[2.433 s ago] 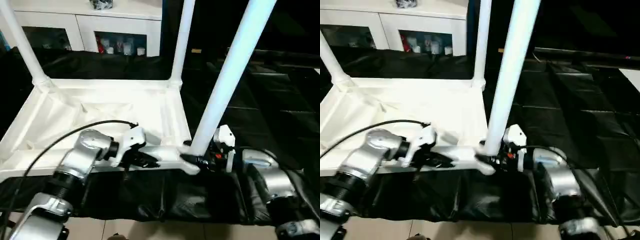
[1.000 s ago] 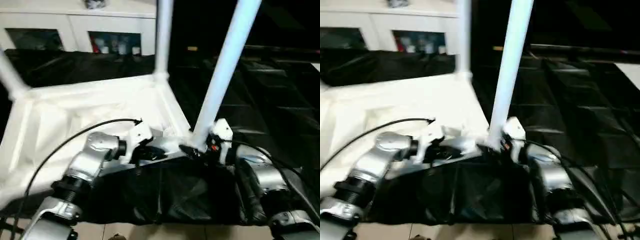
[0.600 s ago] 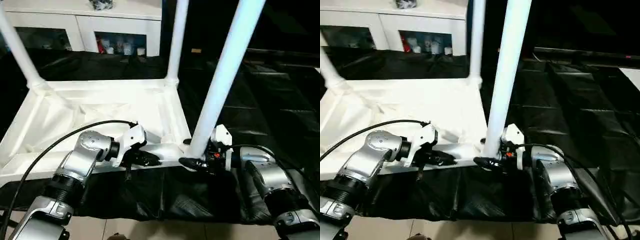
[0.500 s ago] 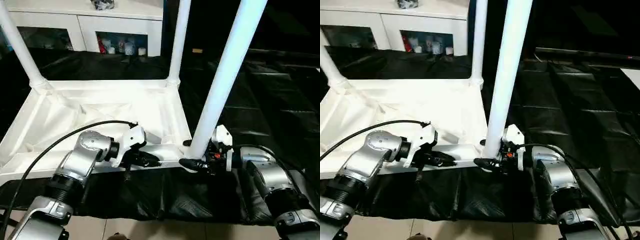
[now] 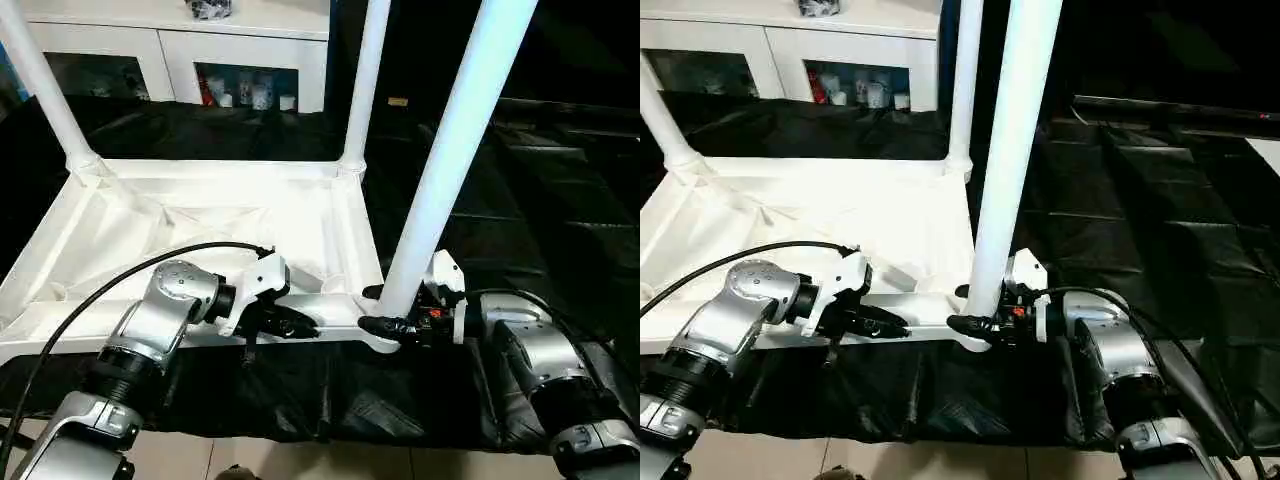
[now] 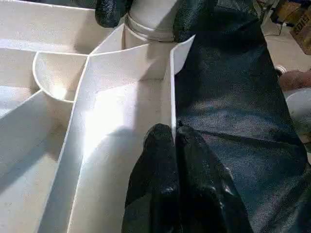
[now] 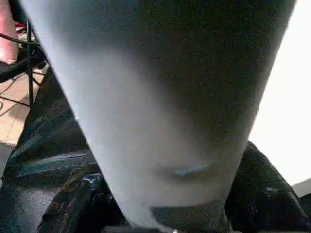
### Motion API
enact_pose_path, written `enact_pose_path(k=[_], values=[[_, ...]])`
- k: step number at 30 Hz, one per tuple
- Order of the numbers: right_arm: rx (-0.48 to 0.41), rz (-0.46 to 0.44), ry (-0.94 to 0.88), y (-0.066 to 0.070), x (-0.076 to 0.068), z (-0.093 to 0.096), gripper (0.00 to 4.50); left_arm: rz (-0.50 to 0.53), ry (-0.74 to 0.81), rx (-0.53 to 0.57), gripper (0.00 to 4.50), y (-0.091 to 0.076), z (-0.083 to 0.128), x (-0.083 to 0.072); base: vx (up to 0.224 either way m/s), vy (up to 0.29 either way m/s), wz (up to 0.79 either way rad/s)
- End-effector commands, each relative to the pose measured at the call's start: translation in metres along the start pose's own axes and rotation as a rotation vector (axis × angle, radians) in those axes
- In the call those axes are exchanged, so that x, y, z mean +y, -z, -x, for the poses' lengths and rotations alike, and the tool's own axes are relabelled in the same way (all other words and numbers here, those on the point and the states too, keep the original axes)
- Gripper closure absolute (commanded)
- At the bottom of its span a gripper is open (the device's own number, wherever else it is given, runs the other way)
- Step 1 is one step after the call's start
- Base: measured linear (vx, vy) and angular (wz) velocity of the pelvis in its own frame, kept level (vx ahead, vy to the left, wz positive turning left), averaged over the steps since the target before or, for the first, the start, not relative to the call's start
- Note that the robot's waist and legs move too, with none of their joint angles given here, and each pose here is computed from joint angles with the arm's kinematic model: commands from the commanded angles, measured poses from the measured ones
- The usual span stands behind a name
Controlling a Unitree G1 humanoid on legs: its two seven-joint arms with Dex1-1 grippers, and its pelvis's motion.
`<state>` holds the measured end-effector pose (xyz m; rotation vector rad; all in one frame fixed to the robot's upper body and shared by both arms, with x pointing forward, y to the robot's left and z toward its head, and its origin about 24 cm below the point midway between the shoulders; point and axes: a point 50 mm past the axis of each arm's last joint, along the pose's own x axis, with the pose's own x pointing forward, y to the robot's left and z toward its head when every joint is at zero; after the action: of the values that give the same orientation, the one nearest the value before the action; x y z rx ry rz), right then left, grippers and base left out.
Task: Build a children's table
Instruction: Rotate leg to tighten
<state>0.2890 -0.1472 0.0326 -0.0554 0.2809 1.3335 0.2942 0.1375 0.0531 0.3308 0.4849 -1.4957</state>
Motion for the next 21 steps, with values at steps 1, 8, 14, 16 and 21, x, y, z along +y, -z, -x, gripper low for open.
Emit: enact_pose_path(k=[1,8,14,16,21], values=[[-0.005,-0.021,-0.011,0.003,0.009,-0.03,2.16,-0.029,0.015,-0.02,4.5,-0.01,-0.027,-0.002,0.0,0.0,0.0],[-0.042,-0.13,0.346,0.016,-0.003,-0.046,2.34,-0.007,-0.095,-0.064,4.5,-0.023,-0.053,0.004,0.0,0.0,0.0],[-0.084,-0.302,0.727,0.018,-0.019,-0.07,2.46,0.024,-0.21,-0.119,4.5,-0.043,-0.092,0.002,0.0,0.0,0.0],[-0.084,-0.313,0.778,0.016,-0.021,-0.074,2.46,0.027,-0.228,-0.125,4.5,-0.046,-0.097,0.001,0.0,0.0,0.0],[-0.065,-0.238,0.811,0.008,-0.021,-0.085,2.46,-0.006,-0.233,-0.089,4.5,-0.044,-0.104,-0.002,0.0,0.0,0.0]])
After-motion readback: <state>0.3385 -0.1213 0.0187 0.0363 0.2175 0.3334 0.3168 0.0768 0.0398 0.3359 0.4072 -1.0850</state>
